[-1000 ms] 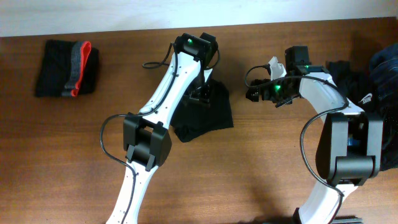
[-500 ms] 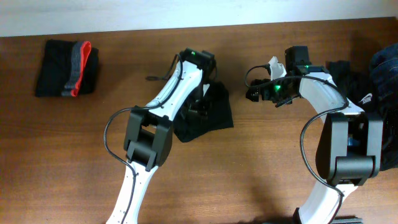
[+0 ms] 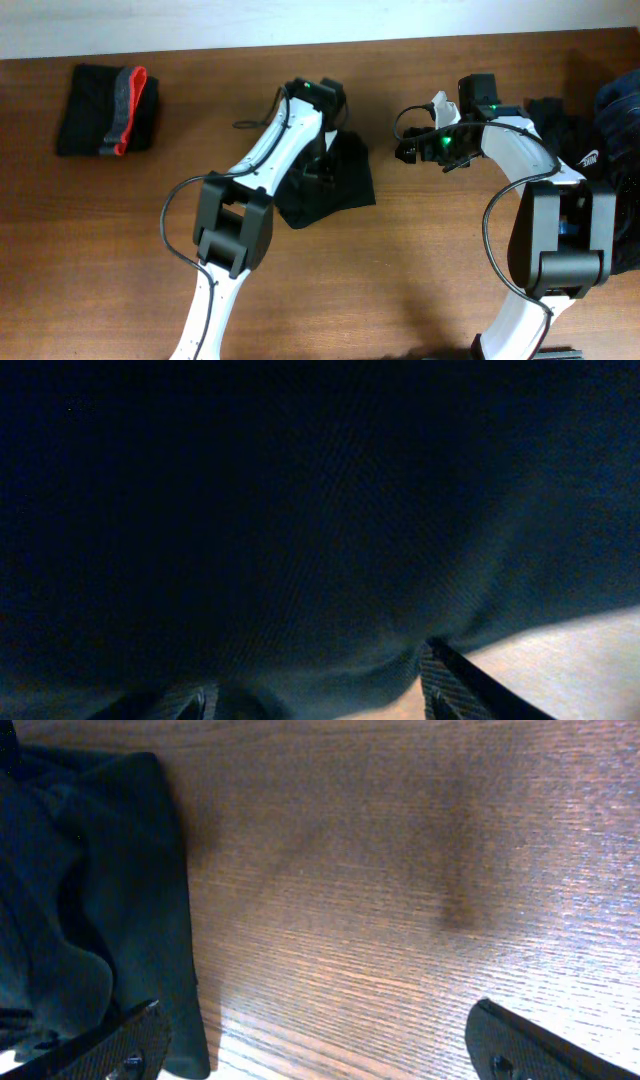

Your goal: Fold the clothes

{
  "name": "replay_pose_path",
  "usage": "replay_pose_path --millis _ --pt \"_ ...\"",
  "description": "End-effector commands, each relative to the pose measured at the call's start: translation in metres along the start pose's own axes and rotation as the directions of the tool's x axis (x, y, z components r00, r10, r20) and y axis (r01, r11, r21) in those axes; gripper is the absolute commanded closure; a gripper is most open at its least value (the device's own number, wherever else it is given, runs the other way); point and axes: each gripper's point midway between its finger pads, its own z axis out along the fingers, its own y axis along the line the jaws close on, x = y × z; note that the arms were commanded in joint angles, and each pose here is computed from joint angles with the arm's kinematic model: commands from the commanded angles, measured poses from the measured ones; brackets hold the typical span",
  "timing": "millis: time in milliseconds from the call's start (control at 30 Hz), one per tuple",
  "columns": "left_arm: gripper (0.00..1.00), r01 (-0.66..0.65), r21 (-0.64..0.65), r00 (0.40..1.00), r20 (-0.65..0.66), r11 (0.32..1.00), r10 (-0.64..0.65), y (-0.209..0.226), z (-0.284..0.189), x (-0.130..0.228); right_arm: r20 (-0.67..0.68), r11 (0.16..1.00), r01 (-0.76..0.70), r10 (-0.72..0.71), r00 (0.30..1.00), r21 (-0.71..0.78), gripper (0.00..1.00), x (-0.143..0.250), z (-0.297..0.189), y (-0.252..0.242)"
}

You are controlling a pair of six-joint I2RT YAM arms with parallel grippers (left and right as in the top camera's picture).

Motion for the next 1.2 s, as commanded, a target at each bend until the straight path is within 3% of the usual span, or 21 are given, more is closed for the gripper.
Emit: replay_pose_path --millis 0,100,300,500,767,1000,1167 --pt "0.30 0.015 -0.015 0.988 0.155 1.000 -0.013 0.011 -0.066 -0.005 0.008 1.000 0.019 -0.018 1.000 -0.016 0.01 -0.005 0.000 0.004" --pt "0.25 0.039 -0.040 0.988 0.151 0.998 -0.033 0.018 -0.076 0.003 0.008 1.000 0.019 -0.018 1.000 -0.016 0.01 -0.005 0.000 0.004" --pt "0.23 0.104 -0.137 0.986 0.146 0.985 -0.083 0.038 -0.066 0.004 0.008 1.000 0.018 -0.018 1.000 -0.016 0.01 -0.005 0.000 0.004" --pt "0.23 0.125 -0.148 0.974 0.208 0.981 -0.093 0.044 -0.027 -0.021 0.007 1.000 0.018 -0.018 1.000 -0.016 0.01 -0.005 0.000 0.004" --pt "0.24 0.133 -0.146 0.975 0.199 0.980 -0.103 0.049 0.018 -0.023 0.009 1.000 0.019 -0.019 1.000 -0.016 0.01 -0.006 0.000 0.004" --pt "0.22 0.130 -0.106 0.942 0.324 0.986 -0.090 0.040 -0.057 -0.046 0.008 1.000 0.019 -0.018 1.000 -0.016 0.01 -0.005 0.000 0.004" --pt "0.22 0.073 0.024 0.899 0.431 0.997 -0.076 0.008 -0.112 -0.060 0.008 1.000 0.018 -0.018 1.000 -0.016 0.01 -0.005 0.000 0.004"
